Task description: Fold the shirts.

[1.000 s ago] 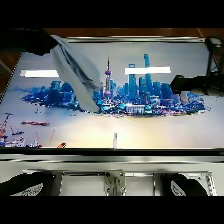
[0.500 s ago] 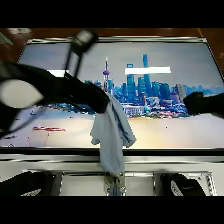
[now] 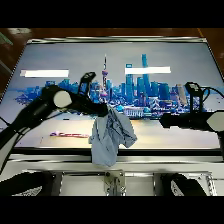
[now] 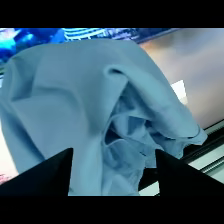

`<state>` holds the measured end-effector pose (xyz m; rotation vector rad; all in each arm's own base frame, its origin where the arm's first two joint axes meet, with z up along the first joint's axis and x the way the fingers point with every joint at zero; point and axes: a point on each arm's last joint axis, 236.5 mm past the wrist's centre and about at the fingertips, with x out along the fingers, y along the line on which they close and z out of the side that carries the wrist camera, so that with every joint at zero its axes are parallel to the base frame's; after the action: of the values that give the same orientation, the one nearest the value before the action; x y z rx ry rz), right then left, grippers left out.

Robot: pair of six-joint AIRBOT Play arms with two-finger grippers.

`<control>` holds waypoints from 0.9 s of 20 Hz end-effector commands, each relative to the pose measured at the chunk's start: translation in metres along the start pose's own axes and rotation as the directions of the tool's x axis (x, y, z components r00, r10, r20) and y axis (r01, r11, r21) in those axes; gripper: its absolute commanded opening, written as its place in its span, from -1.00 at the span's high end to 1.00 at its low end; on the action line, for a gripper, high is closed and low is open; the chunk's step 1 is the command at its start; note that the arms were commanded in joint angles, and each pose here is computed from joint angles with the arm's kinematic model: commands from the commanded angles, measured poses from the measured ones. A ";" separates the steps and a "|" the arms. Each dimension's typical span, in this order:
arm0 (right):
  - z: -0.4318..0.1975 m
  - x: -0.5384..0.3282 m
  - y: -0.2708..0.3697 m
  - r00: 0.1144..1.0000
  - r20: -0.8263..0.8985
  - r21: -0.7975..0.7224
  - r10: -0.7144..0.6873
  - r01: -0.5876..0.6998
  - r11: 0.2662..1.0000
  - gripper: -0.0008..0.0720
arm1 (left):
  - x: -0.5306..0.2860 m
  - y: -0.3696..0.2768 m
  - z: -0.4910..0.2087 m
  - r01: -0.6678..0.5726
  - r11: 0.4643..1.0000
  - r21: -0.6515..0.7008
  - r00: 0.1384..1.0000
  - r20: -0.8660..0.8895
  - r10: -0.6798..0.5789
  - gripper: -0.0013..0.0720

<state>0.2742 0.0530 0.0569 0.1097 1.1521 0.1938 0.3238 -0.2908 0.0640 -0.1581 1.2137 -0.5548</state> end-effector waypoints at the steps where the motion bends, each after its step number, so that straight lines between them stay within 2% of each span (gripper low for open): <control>1: -0.009 0.018 -0.029 0.992 -0.078 -0.089 -0.102 0.095 0.991 -0.93 | -0.050 0.052 -0.010 -0.055 0.997 -0.046 0.994 -0.101 0.050 -0.71; 3: -0.017 0.024 -0.052 0.981 -0.137 -0.069 -0.140 0.131 0.989 -0.93 | -0.076 0.076 -0.039 -0.075 0.992 -0.103 0.984 -0.166 0.057 -0.71; 4: -0.020 0.031 -0.055 0.982 -0.163 -0.034 -0.100 0.096 0.995 -0.93 | -0.081 0.084 -0.061 -0.079 0.988 -0.130 0.979 -0.199 0.052 -0.71; 7: -0.013 0.052 -0.033 0.972 -0.157 0.145 0.175 -0.153 0.977 -0.92 | -0.060 0.091 -0.140 -0.058 0.966 -0.253 0.963 -0.268 -0.013 -0.71; 9: -0.012 0.066 -0.017 0.938 -0.176 0.211 0.297 -0.259 0.942 -0.92 | -0.029 0.076 -0.185 0.035 0.915 -0.402 0.954 -0.261 -0.151 -0.71; 11: -0.028 0.080 -0.005 0.895 -0.268 0.222 0.357 -0.303 0.927 -0.92 | -0.003 0.058 -0.214 0.143 0.840 -0.523 0.929 -0.221 -0.296 -0.71; 12: -0.038 0.085 0.001 0.870 -0.319 0.225 0.376 -0.316 0.922 -0.92 | 0.007 0.054 -0.225 0.165 0.815 -0.555 0.920 -0.211 -0.330 -0.71; 18: -0.053 0.093 0.022 0.818 -0.402 0.215 0.412 -0.353 0.910 -0.93 | 0.042 0.065 -0.238 0.122 0.826 -0.550 0.947 -0.183 -0.262 -0.68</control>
<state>0.2661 0.0798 -0.0429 0.4147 1.5592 0.4732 0.1313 -0.2104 -0.0660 -0.6786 1.6429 -0.4425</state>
